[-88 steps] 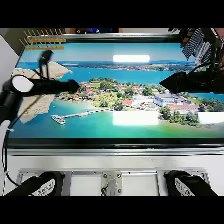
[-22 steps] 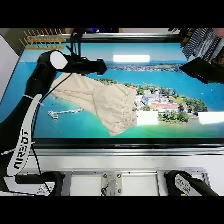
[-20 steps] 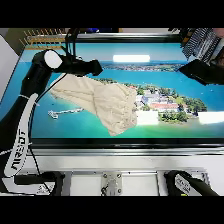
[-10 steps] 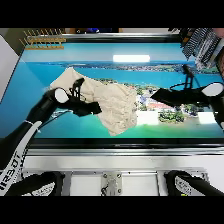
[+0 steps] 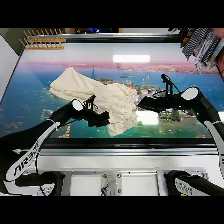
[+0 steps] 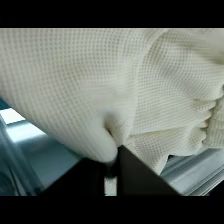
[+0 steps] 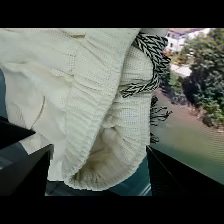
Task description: Fold the clothes and pants, and hang the long-sleeved shirts on hangers.
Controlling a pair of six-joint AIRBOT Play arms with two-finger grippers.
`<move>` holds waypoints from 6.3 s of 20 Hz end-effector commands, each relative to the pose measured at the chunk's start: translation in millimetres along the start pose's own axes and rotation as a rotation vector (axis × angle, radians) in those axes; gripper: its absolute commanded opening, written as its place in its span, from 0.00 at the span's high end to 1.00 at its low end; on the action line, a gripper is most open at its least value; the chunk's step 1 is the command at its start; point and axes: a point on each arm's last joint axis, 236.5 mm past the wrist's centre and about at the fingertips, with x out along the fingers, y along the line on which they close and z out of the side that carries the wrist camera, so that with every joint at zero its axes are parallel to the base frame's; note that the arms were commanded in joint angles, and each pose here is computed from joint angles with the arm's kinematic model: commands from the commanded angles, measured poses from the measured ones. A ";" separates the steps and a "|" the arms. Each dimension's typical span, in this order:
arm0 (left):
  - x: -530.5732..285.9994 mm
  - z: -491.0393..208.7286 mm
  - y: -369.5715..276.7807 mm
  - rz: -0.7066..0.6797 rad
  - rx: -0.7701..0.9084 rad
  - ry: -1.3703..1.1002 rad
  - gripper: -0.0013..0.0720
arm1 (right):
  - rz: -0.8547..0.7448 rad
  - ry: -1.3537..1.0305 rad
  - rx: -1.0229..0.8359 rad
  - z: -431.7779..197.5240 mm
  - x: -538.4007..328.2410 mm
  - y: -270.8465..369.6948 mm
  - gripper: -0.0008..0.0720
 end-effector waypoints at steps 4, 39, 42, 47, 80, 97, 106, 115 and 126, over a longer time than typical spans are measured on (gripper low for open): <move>-138.8 127.3 53.5 0.237 0.153 -0.254 0.96 | -0.033 -0.043 -0.068 3.0 -18.6 5.8 0.13; -109.0 80.7 154.0 0.254 0.003 -0.244 0.96 | 0.050 -0.006 0.160 -18.3 161.5 31.8 0.02; -107.3 80.1 151.0 0.255 0.014 -0.242 0.96 | 0.077 0.004 0.186 -17.7 175.8 43.4 0.02; -106.9 77.2 151.2 0.254 0.017 -0.229 0.96 | 0.094 0.021 0.148 -21.3 195.9 63.6 0.03; -719.0 -227.9 -352.6 -0.864 1.061 -1.902 0.96 | 0.695 -1.396 -0.655 18.9 -549.8 401.0 0.95; -423.9 268.6 -35.9 0.113 0.248 -1.091 0.00 | 0.400 -0.910 -0.078 310.8 -128.2 203.4 0.00; -311.0 198.0 97.4 0.208 -0.043 -0.564 0.00 | -0.093 -0.508 -0.234 221.3 -182.4 71.3 0.02; -99.0 71.3 95.5 0.039 -0.165 -0.112 0.00 | -0.456 0.143 0.029 -46.2 -109.7 -89.7 0.02; -22.2 33.5 58.3 -0.015 -0.146 0.055 0.00 | -0.215 0.285 0.365 -168.7 -1.9 -100.7 0.02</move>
